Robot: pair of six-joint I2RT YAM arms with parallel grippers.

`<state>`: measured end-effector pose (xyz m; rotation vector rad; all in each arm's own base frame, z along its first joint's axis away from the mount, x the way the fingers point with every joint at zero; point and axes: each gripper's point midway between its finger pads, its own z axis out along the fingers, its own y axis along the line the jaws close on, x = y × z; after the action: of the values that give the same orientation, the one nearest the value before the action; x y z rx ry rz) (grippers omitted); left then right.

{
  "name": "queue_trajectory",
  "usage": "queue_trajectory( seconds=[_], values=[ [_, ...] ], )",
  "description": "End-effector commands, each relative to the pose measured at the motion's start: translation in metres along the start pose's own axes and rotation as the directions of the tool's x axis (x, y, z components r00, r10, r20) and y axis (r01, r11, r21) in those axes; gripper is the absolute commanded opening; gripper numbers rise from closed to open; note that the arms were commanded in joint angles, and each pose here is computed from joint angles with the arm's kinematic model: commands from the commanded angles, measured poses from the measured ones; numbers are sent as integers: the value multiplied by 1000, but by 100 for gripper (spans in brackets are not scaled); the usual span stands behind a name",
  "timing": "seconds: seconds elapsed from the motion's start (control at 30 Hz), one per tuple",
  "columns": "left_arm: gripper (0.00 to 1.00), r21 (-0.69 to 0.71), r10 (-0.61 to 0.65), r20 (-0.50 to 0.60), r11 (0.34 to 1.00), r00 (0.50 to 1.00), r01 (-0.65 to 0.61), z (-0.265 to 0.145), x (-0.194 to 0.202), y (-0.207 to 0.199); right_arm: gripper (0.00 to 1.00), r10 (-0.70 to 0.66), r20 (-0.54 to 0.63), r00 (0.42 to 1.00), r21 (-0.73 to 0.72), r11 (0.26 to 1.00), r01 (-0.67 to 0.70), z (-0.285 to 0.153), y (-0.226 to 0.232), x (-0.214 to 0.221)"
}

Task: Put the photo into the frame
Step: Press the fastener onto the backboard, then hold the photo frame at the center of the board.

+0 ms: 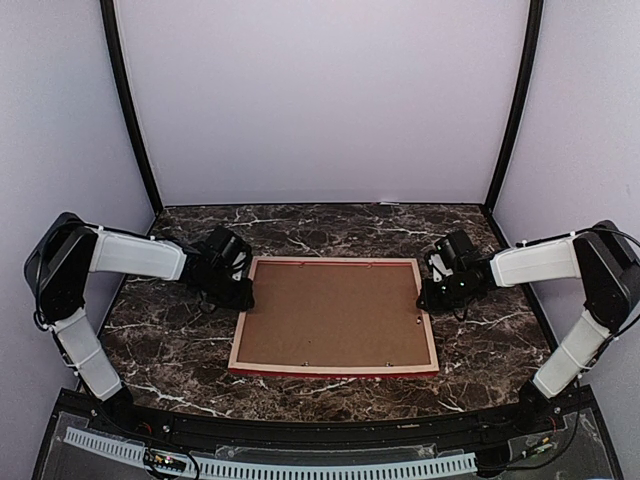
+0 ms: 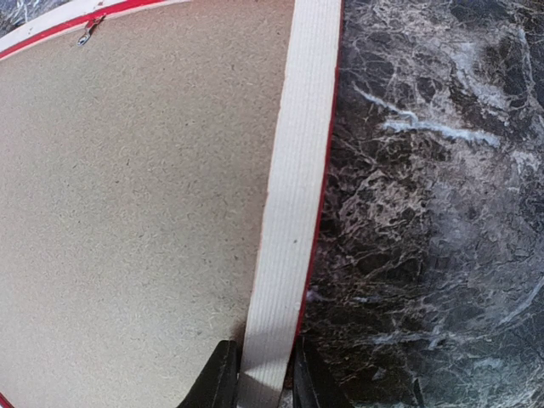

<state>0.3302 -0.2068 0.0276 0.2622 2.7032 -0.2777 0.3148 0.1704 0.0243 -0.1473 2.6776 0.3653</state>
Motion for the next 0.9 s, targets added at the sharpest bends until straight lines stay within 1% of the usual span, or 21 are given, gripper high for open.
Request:
queue_trajectory(
  seconds=[0.0,0.13,0.27,0.43,0.47,0.53,0.63,0.7,0.77,0.87],
  values=[
    [25,-49,3,-120,999,993,-9,5,40,22,22,4,-174,985,82,997,11,11,-25,53],
    [20,-6,17,-112,1000,994,-18,5,39,19,22,2,-176,984,84,996,13,11,-26,54],
    [19,21,33,-108,999,994,-31,4,37,14,22,2,-177,984,84,996,13,12,-26,54],
    [20,57,39,-75,998,996,-34,-1,28,7,22,1,-177,984,83,996,14,12,-26,53],
    [22,74,39,-67,997,997,-34,-2,25,3,22,0,-178,984,83,996,15,12,-25,54],
    [28,92,41,-51,995,998,-36,-6,21,0,22,0,-177,984,83,996,14,12,-25,53],
    [43,106,41,-32,994,999,-38,-11,14,-4,22,1,-178,984,83,996,14,12,-25,53],
    [50,111,40,-23,993,999,-37,-14,10,-5,22,1,-179,984,82,996,14,12,-25,53],
    [53,112,38,-18,993,999,-36,-17,8,-6,22,1,-178,984,82,997,14,12,-25,53],
    [55,103,34,-19,994,999,-32,-19,7,-4,22,1,-178,984,81,997,14,12,-25,53]
  ],
)
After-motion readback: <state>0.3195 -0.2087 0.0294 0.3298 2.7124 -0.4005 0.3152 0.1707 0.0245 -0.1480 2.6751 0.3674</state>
